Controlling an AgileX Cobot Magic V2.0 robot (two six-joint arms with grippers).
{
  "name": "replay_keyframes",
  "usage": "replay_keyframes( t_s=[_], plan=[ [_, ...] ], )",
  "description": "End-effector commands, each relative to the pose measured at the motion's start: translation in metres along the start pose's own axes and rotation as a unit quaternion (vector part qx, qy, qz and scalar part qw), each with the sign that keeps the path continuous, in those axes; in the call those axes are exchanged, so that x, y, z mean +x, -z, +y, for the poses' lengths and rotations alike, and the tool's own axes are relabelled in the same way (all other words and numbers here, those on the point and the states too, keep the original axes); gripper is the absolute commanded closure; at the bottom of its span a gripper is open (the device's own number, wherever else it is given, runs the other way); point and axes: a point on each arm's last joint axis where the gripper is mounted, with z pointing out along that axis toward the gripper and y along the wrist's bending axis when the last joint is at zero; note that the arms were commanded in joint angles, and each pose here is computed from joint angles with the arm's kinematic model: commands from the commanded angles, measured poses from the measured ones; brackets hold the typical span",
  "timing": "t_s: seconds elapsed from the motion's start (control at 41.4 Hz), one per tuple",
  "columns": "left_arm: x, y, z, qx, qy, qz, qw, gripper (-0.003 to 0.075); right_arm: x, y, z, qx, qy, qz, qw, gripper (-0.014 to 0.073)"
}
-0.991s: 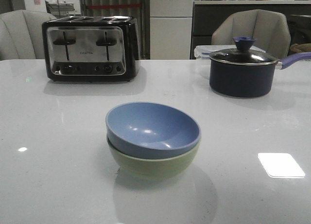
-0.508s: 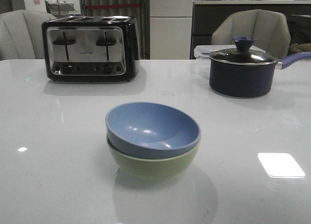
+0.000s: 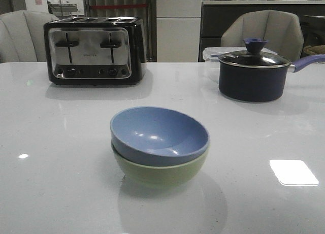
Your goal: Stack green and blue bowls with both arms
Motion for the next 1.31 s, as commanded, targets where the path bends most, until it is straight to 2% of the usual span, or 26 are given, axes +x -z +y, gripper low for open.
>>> replay_keyframes(
  t_s=[0.0,0.048,0.169,0.242,0.387,0.508,0.628,0.846,1.015,1.281],
  plan=[
    [-0.012,0.013,0.0,-0.006,0.0,-0.063,0.998,0.0627,-0.01,0.006,0.0,0.007,0.008,-0.04,0.999,0.0567],
    [-0.011,0.019,0.003,-0.016,0.009,-0.076,0.997,0.0627,-0.01,0.006,0.0,0.007,0.008,-0.04,0.999,0.0567],
    [0.001,0.037,0.015,-0.084,0.027,-0.134,0.987,0.0627,-0.01,0.006,0.0,0.006,0.008,-0.039,0.999,0.0568],
    [0.014,0.043,0.019,-0.128,0.041,-0.19,0.973,0.0627,-0.01,0.006,-0.001,0.007,0.008,-0.039,0.999,0.0568],
    [0.051,0.047,0.021,-0.213,0.061,-0.288,0.932,0.0627,-0.01,0.006,-0.001,0.007,0.008,-0.039,0.999,0.0568],
    [0.078,0.045,0.017,-0.26,0.067,-0.327,0.906,0.0627,-0.01,0.006,-0.001,0.007,0.008,-0.039,0.999,0.0568],
    [0.096,0.041,0.013,-0.287,0.067,-0.352,0.888,0.0627,-0.01,0.006,-0.001,0.007,0.008,-0.039,0.999,0.0568],
    [0.117,0.016,0.017,-0.28,0.112,-0.355,0.885,0.0627,-0.01,0.006,0.0,0.007,0.008,-0.039,0.999,0.0568],
    [0.126,0.003,0.02,-0.284,0.106,-0.383,0.873,0.0627,-0.01,0.006,0.0,0.007,0.008,-0.039,0.999,0.0568],
    [0.126,0.004,0.02,-0.288,0.095,-0.401,0.864,0.0627,-0.01,0.006,0.0,0.007,0.008,-0.039,0.999,0.0568]
  ],
)
